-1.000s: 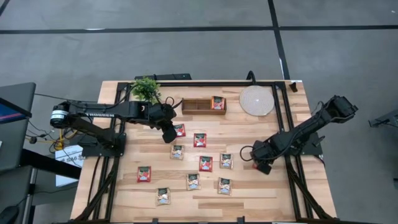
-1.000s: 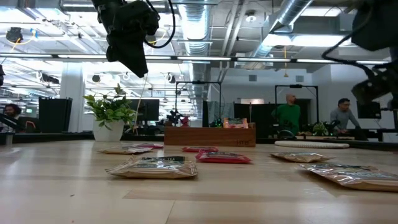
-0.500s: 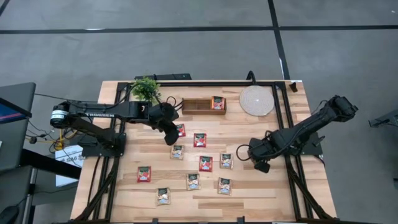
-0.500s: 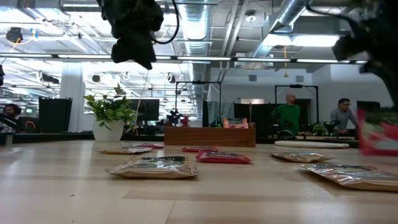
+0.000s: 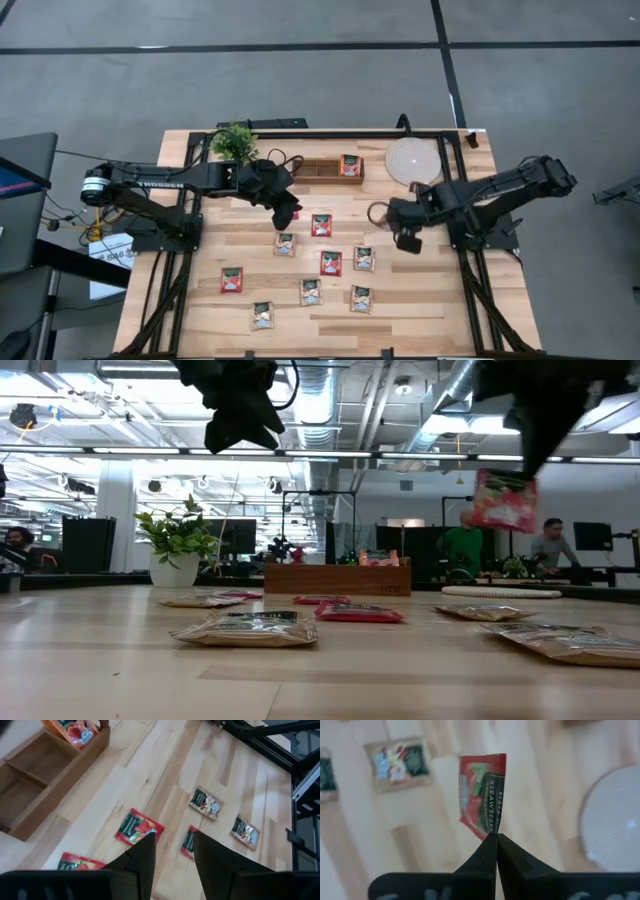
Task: Pick & Place Tea
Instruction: Put the red tea bag into the middle section of the wooden organizer
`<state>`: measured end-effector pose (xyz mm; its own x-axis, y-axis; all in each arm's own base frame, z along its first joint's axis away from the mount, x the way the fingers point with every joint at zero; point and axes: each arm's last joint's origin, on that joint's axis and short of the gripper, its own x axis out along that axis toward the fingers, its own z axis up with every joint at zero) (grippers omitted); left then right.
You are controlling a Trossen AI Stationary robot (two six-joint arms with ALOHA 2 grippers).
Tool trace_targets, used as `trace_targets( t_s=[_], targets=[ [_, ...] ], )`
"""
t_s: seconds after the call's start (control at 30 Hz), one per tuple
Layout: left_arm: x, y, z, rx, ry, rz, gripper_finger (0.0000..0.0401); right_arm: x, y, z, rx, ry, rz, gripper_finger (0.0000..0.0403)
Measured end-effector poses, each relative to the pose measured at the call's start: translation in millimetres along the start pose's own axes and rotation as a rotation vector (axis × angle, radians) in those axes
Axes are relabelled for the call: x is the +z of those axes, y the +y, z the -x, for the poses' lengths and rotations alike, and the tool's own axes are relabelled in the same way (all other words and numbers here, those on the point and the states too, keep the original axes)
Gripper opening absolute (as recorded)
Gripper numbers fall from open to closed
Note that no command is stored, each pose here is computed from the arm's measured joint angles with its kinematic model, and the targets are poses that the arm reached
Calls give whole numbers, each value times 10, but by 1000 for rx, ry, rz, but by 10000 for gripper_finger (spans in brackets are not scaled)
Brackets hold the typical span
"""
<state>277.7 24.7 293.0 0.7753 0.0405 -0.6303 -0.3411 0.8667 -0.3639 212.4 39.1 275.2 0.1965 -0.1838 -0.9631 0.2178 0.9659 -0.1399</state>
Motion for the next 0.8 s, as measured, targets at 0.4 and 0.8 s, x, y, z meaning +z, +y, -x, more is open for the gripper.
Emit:
trace_targets(
  t_s=[0.4, 0.8],
  targets=[
    [184, -87, -67, -77, -194, -115, 122, 352, -391, 212, -20, -176, 56, 0],
    [355, -154, -446, -103, -367, -283, 122, 933, -340, 184, -33, -186, 181, 0]
  ],
)
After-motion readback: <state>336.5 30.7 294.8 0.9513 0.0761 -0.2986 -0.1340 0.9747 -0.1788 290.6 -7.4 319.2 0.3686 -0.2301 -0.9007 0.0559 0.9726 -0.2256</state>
